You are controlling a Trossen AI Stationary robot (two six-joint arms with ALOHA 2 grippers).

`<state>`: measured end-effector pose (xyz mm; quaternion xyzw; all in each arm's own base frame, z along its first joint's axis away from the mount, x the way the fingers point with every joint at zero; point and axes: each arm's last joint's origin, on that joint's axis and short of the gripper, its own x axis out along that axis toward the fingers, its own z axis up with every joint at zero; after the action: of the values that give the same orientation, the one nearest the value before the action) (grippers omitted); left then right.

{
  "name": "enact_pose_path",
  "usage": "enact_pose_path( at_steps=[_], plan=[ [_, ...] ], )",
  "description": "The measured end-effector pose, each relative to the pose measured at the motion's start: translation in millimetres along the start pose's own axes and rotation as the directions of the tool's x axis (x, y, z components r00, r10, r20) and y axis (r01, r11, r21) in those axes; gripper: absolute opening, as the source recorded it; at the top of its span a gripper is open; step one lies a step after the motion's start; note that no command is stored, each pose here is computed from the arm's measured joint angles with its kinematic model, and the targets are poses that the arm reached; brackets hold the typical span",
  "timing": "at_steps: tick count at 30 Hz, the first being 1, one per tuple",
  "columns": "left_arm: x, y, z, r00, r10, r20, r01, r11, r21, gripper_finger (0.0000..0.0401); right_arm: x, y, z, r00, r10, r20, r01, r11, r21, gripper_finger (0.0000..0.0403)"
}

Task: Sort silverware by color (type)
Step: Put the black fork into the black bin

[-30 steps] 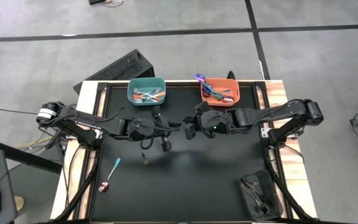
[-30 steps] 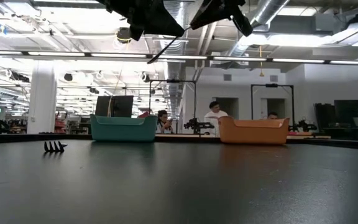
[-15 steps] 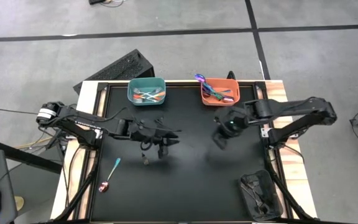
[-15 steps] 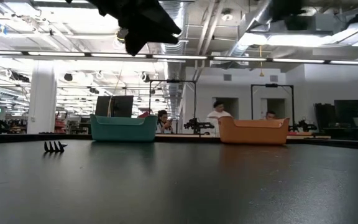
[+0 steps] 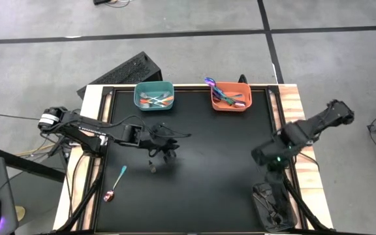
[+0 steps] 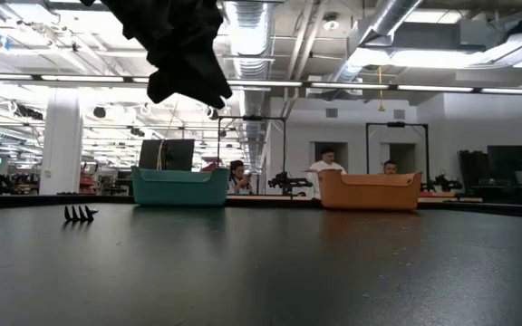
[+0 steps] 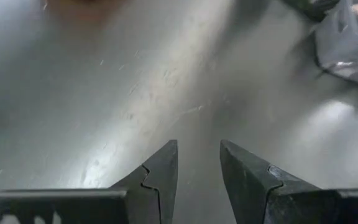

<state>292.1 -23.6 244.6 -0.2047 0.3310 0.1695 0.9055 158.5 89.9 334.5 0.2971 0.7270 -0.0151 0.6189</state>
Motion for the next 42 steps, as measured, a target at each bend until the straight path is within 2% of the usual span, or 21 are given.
enact_pose_path(
  at_steps=[9, 14, 18, 26, 31, 34, 36, 39, 42],
  plan=[
    [-0.2, 3.1, -4.5, 0.998, 0.033, -0.045, -0.035, 0.998, -0.047, 0.0107, 36.7, 43.5, -17.6, 0.998, -0.006, -0.059, 0.0, 0.994, -0.105, 0.0017],
    [-0.3, 4.2, -4.7, 0.998, 0.06, -0.036, -0.062, 0.997, -0.043, 0.0107, 58.6, 56.0, -17.6, 0.992, -0.082, -0.091, 0.07, 0.989, -0.132, 0.0034],
    [0.1, 5.5, -3.9, 0.997, 0.067, -0.034, -0.068, 0.997, -0.039, 0.0107, 68.4, 61.0, -13.9, 0.99, -0.111, -0.089, 0.098, 0.985, -0.139, 0.008],
    [0.0, 5.2, -4.2, 0.997, 0.063, -0.037, -0.064, 0.997, -0.046, 0.0107, 64.8, 57.2, -6.8, 0.991, -0.131, -0.021, 0.127, 0.982, -0.139, 0.0203],
    [0.4, 8.5, -10.8, 0.992, 0.092, -0.083, -0.103, 0.986, -0.133, 0.0107, 53.0, 52.6, 5.9, 0.991, -0.091, 0.097, 0.099, 0.991, -0.09, 0.023],
    [3.3, 19.1, -26.2, 0.973, 0.155, -0.172, -0.193, 0.954, -0.229, 0.0107, 40.3, 51.4, 15.8, 0.966, -0.029, 0.256, 0.05, 0.996, -0.078, 0.0227],
    [5.1, 26.8, -36.7, 0.954, 0.195, -0.228, -0.259, 0.917, -0.302, 0.0107, 30.9, 50.3, 22.4, 0.93, 0.008, 0.367, 0.021, 0.997, -0.074, 0.0222],
    [5.6, 37.4, -50.2, 0.918, 0.258, -0.301, -0.371, 0.826, -0.425, 0.0107, 17.9, 47.3, 31.1, 0.866, 0.041, 0.499, -0.003, 0.997, -0.077, 0.0215],
    [6.5, 44.7, -61.9, 0.891, 0.292, -0.347, -0.445, 0.706, -0.55, 0.0107, 7.9, 42.0, 39.2, 0.812, 0.038, 0.582, 0.004, 0.997, -0.071, 0.0211]
  ],
)
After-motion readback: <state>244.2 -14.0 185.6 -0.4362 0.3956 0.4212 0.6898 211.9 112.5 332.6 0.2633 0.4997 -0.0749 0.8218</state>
